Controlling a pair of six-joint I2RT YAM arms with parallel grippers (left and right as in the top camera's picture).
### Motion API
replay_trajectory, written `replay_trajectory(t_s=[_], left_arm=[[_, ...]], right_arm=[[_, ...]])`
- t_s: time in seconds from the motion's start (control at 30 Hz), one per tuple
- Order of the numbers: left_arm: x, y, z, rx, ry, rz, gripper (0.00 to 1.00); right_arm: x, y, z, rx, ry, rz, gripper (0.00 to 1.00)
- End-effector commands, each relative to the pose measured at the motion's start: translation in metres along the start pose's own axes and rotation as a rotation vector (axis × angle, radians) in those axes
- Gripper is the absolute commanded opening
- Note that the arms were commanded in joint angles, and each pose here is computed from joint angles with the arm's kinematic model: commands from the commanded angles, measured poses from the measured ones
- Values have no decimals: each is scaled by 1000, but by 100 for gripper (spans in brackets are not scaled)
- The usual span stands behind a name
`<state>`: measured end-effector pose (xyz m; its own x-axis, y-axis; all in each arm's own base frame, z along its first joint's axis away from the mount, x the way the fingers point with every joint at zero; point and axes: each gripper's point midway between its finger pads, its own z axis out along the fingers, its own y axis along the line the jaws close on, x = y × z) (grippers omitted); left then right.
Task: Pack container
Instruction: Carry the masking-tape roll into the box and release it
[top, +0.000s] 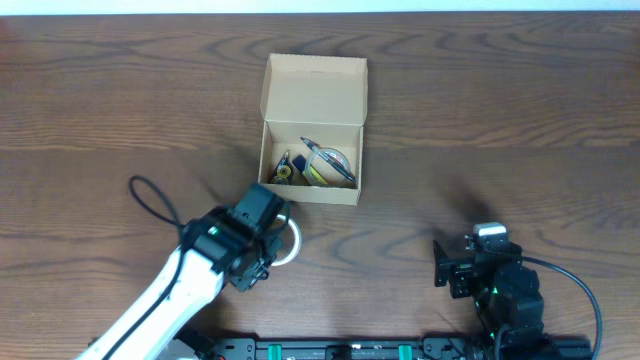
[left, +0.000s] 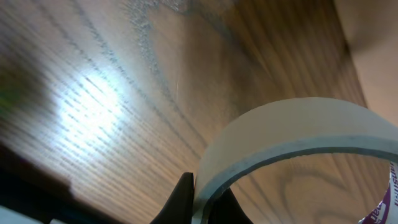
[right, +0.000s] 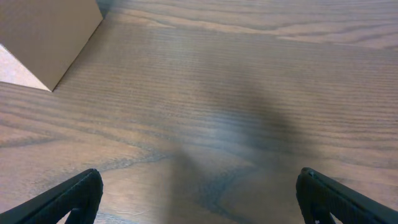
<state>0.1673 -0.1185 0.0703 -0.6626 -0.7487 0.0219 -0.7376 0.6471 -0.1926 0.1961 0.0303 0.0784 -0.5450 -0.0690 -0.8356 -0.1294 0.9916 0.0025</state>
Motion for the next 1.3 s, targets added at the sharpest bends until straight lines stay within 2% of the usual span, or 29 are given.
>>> replay_trajectory(t_s=[0.0,0.2,0.4,0.57,0.87,1.27], left_arm=[[-4,-8,-16,41,-30,45,6],[-21,-37,-45,68,-132,290,6],[-49,-70,-88,31,-287,513,5],[-65,-99,-101,14,-321,651,6],[-88,-135,-86,-51,-279,830,6],[-81,-160,-36,-77,-127,968,6]], right_arm=[[0,-2,0,8,-3,-5,99],[0,-2,0,8,-3,-5,99],[0,-2,0,8,-3,-5,99],[0,-2,0,8,-3,-5,99],[0,-2,0,8,-3,-5,99],[0,-2,0,8,-3,-5,99]])
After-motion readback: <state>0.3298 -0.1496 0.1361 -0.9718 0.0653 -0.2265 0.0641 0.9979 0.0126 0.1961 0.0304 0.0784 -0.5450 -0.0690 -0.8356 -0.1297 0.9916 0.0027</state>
